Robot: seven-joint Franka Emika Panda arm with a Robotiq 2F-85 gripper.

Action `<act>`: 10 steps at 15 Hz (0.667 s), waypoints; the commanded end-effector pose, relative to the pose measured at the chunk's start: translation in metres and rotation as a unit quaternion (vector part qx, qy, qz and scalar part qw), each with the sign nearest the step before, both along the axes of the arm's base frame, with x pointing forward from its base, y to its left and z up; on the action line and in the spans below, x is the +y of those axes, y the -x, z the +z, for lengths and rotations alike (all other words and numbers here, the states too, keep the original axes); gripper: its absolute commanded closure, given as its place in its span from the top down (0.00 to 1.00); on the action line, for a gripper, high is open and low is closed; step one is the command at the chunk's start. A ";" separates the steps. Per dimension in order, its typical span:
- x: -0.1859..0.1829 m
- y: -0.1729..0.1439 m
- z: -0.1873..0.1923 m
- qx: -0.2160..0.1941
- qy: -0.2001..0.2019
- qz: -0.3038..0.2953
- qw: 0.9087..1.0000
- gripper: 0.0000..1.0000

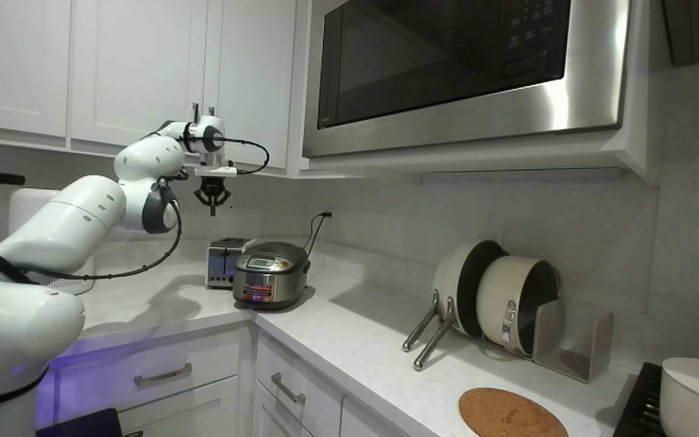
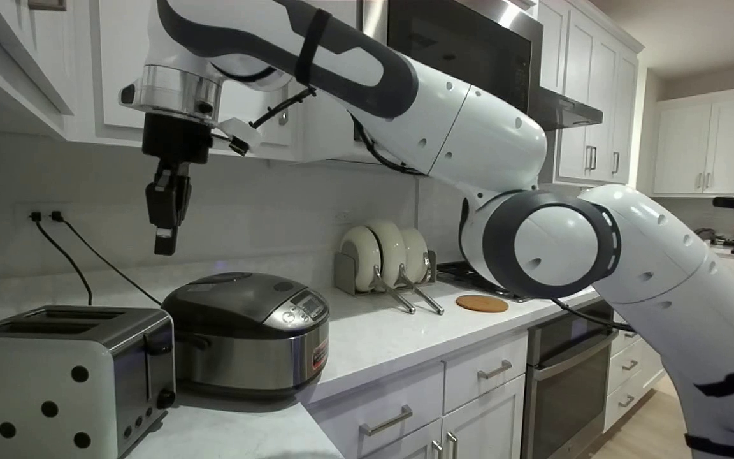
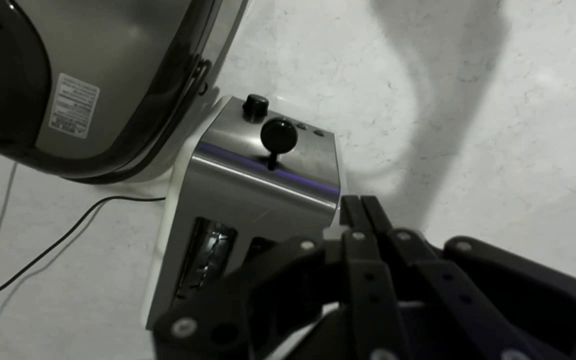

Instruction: Close the microwave door, close the rice cooker, push the lever on the toaster downwards

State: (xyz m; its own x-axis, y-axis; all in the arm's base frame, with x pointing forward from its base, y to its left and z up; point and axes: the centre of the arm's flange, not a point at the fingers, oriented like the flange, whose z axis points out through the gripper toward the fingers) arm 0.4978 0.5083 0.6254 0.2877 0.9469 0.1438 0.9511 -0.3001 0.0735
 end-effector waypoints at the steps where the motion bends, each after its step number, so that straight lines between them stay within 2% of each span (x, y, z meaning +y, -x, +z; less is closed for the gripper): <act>1: -0.023 0.013 -0.042 -0.041 -0.015 -0.036 0.998 0.00; 5: -0.026 0.000 -0.058 -0.067 -0.004 -0.067 0.995 0.00; 10: -0.038 -0.010 -0.072 -0.072 0.019 -0.095 0.993 0.00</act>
